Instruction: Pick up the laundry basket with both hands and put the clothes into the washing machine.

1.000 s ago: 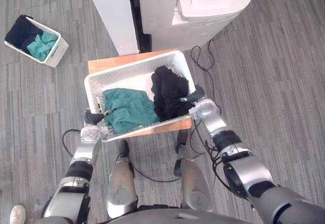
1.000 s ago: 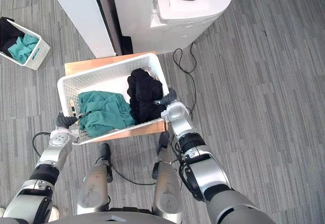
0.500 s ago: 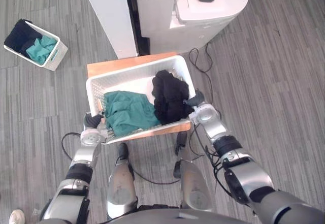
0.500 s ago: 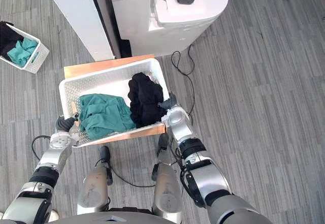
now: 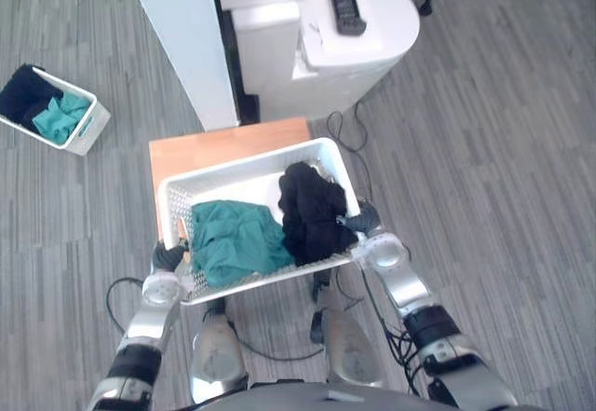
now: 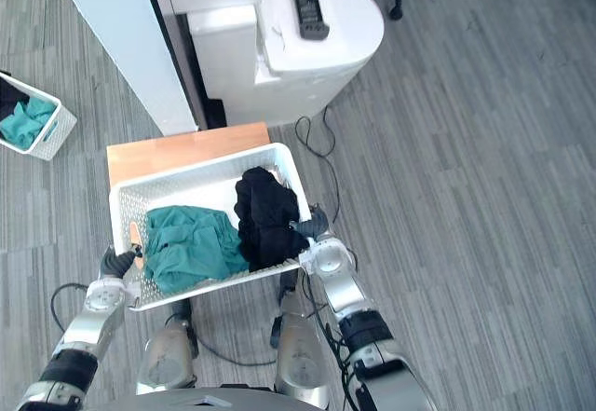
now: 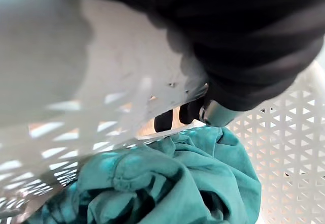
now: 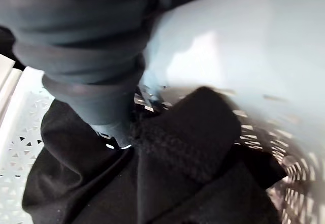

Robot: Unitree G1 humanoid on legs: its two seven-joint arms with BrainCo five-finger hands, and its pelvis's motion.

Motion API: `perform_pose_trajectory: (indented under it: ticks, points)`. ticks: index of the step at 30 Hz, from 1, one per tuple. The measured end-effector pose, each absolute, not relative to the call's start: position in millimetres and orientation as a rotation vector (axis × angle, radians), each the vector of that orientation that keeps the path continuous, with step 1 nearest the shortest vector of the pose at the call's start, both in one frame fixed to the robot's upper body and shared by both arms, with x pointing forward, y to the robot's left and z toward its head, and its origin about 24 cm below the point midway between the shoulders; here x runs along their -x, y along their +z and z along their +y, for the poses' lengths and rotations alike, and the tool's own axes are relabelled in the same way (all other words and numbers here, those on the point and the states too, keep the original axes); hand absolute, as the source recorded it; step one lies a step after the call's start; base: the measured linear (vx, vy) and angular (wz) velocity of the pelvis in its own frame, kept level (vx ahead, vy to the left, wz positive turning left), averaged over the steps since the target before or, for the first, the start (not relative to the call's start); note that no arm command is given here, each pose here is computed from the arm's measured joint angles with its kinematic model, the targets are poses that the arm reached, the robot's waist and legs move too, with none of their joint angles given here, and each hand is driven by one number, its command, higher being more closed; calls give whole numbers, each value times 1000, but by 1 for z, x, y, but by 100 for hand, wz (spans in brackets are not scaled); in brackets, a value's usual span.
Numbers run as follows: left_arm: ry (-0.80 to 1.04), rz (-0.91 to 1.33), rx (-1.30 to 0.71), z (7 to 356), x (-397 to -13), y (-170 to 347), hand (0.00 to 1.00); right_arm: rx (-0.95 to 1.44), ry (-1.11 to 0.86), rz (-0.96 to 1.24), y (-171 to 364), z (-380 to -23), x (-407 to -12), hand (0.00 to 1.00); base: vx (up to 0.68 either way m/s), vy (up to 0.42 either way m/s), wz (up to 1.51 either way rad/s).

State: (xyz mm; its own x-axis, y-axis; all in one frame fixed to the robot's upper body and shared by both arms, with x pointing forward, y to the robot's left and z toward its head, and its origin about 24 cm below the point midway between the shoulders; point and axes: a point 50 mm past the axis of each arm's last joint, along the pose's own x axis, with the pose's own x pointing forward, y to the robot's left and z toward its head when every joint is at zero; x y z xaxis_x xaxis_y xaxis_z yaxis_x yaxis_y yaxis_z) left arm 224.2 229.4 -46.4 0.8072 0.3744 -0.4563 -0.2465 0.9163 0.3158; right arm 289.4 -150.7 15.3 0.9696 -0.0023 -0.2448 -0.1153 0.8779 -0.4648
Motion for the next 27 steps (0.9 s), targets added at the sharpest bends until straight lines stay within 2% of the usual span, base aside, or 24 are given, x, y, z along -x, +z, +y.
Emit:
perform_pose_trajectory:
  ticks: [7,17,24,27]
  points:
    - [354,544,-231,238,-201,-47,100,419,94,260,6,-149,-265,100,-14,-4,0]
    - [372,671,-141,226,-156,-72,100,392,92,365,-19,-159,-232,100,-30,-25,-1]
    - [399,692,-71,216,-147,-77,100,425,106,348,-16,-168,-233,100,-25,-55,31]
    - [421,697,-61,222,-142,-77,100,407,132,333,-14,-159,-239,100,-107,-62,9]
